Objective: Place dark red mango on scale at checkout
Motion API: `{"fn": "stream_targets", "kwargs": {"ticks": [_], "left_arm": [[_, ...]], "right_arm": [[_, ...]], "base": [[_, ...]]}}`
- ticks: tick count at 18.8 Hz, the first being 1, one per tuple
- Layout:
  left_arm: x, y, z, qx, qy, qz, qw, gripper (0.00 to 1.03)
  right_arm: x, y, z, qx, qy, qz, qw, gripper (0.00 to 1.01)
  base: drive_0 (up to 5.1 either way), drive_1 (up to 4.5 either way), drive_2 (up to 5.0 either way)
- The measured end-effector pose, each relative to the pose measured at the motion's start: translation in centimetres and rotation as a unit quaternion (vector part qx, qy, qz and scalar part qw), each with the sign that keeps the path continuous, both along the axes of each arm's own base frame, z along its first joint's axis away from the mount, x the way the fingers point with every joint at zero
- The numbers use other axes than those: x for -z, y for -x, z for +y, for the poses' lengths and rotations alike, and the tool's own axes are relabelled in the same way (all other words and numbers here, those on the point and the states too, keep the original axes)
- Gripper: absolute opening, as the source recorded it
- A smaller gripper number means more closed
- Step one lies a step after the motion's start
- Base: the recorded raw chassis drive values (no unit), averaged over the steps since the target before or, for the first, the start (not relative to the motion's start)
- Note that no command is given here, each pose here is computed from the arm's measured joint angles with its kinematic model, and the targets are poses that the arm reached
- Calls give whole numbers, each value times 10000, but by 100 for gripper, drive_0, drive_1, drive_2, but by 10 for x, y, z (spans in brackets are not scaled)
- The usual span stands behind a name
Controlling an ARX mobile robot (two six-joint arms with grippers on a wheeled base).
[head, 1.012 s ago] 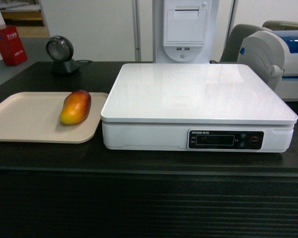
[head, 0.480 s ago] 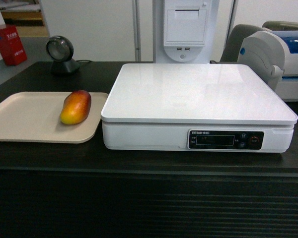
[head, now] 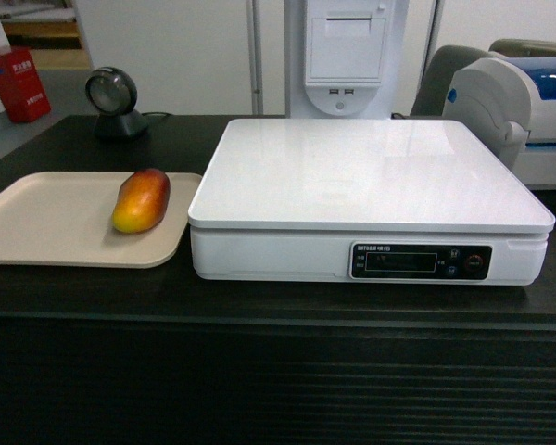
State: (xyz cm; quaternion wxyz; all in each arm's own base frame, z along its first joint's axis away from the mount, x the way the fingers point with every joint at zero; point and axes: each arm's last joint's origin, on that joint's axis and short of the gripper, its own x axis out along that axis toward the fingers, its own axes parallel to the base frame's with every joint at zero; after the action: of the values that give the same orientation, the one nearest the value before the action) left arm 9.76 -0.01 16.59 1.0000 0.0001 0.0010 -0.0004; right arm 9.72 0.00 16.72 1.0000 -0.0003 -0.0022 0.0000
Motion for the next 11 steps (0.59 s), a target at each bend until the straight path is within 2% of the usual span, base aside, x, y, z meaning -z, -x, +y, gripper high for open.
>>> {"fn": "stream_targets", "kwargs": {"ticks": [9, 10, 11], "left_arm": [[0, 0, 0, 0, 0, 0, 10000, 98], [1, 0, 0, -29, 13, 44, 10000, 98], [2, 1, -1, -249, 88, 424, 9988, 98]], "right_arm": [[0, 0, 0, 0, 0, 0, 10000, 98], [0, 0, 0, 0, 0, 0, 10000, 98], [0, 0, 0, 0, 0, 0, 10000, 98]], "base": [[0, 0, 0], [0, 0, 0], [0, 0, 0]]}}
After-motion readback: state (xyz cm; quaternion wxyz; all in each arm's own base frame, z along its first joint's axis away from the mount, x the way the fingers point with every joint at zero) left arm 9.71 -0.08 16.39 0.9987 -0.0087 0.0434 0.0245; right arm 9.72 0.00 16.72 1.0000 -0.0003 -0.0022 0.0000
